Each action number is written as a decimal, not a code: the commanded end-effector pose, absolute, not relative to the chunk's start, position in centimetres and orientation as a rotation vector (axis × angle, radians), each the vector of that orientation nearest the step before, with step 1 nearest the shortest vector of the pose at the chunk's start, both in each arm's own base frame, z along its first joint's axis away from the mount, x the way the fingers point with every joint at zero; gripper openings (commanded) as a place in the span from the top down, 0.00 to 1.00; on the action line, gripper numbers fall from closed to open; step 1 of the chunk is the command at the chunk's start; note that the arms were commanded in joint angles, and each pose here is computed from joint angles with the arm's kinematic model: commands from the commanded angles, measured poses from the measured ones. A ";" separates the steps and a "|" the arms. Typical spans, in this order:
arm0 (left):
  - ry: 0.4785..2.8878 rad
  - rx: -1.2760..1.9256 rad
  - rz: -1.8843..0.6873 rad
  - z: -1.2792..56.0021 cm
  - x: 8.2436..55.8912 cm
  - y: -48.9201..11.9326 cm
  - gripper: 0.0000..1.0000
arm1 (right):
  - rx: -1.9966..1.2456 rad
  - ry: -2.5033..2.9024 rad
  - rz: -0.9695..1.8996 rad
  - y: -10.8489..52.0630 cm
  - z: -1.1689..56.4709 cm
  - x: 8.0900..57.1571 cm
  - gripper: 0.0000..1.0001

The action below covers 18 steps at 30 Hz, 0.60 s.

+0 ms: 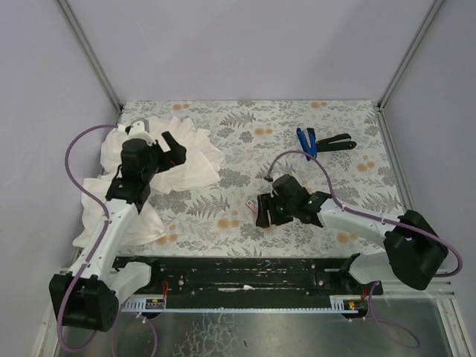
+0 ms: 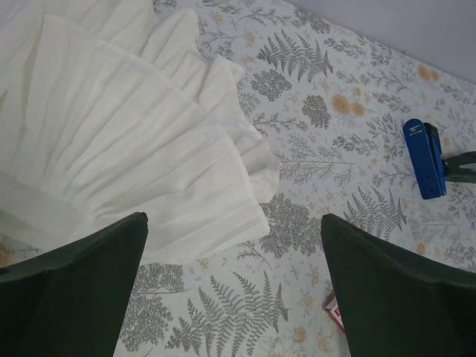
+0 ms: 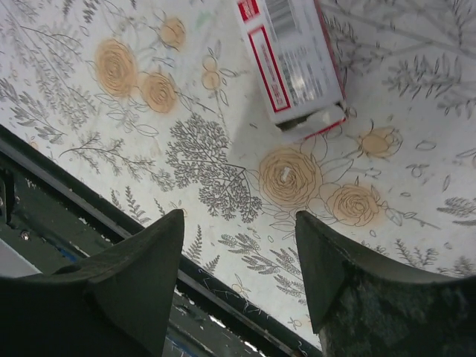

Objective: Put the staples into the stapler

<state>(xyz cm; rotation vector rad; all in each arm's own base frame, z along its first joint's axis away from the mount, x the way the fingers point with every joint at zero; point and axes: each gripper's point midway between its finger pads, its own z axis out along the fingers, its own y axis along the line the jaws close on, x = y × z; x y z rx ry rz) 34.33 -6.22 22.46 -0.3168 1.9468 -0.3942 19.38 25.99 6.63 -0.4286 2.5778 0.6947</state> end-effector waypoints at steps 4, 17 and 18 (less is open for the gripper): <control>1.911 -0.274 -0.406 22.6 35.4 -6.6 0.00 | -0.275 2.465 0.949 29.4 7.7 19.9 0.32; 1.890 -0.286 -0.382 22.6 34.5 -6.0 0.00 | -0.249 2.505 0.951 31.8 4.9 21.6 0.35; 1.892 -0.286 -0.384 22.6 34.6 -6.1 0.00 | -0.242 2.504 0.937 31.6 4.7 21.7 0.36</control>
